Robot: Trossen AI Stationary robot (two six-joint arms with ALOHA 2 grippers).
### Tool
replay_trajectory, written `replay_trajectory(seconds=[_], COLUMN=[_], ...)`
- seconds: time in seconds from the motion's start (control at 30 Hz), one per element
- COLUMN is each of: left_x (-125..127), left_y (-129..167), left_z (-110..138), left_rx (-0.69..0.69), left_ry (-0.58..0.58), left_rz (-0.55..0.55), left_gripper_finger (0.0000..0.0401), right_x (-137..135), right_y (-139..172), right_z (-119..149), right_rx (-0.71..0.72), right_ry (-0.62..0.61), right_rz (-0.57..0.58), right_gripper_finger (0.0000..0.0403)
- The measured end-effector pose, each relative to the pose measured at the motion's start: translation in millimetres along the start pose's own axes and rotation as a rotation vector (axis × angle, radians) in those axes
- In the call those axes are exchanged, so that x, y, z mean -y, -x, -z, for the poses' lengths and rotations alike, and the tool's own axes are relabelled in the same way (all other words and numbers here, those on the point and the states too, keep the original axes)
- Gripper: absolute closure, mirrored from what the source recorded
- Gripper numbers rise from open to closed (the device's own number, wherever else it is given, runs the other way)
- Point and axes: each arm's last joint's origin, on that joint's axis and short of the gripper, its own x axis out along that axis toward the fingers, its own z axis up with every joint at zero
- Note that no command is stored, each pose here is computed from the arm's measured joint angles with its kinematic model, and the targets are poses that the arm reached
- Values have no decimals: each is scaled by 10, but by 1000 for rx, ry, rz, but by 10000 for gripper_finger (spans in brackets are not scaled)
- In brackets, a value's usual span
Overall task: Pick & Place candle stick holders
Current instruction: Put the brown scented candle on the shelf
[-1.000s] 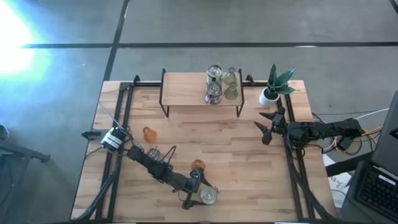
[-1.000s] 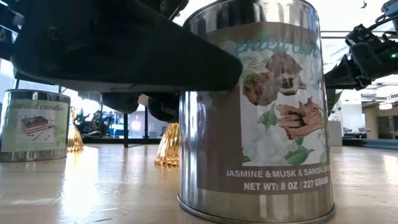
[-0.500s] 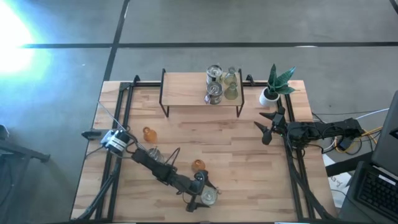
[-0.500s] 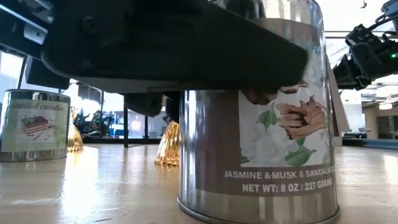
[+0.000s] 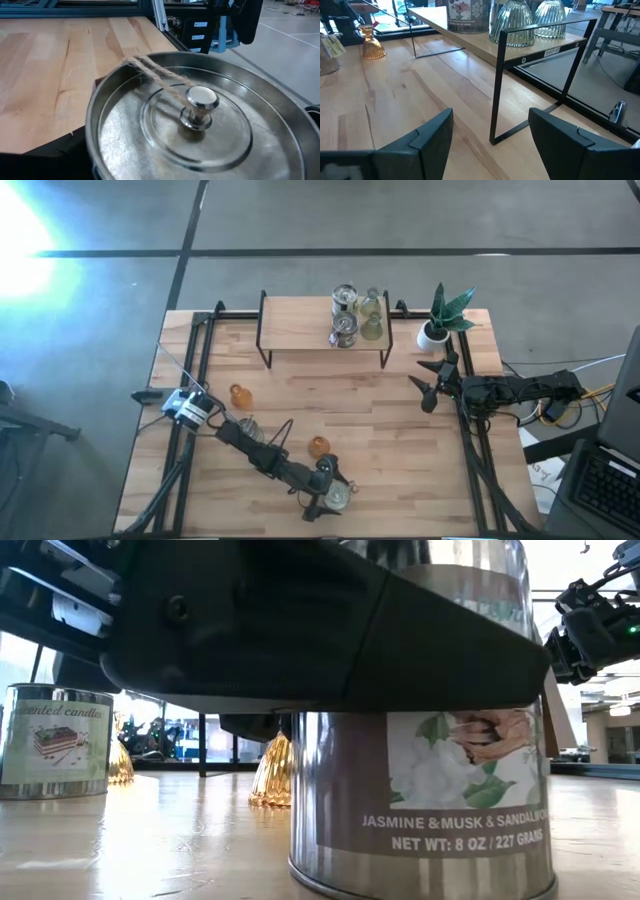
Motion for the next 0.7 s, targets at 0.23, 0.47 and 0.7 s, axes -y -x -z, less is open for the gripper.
replay_trajectory(seconds=[0.23, 0.47, 0.7], left_x=[-8, -5, -31], left_y=[-3, 4, 151], left_z=[-7, -36, -401], left_rx=[3, 12, 43], left_ry=[18, 61, 71], left_rz=[-2, 1, -18], left_gripper_finger=[47, 47, 47], right_x=[0, 0, 0], right_y=[0, 0, 0], right_z=[0, 0, 0], right_rx=[0, 0, 0], right_ry=[0, 0, -1], right_rz=[0, 0, 0], right_gripper_finger=[152, 152, 152])
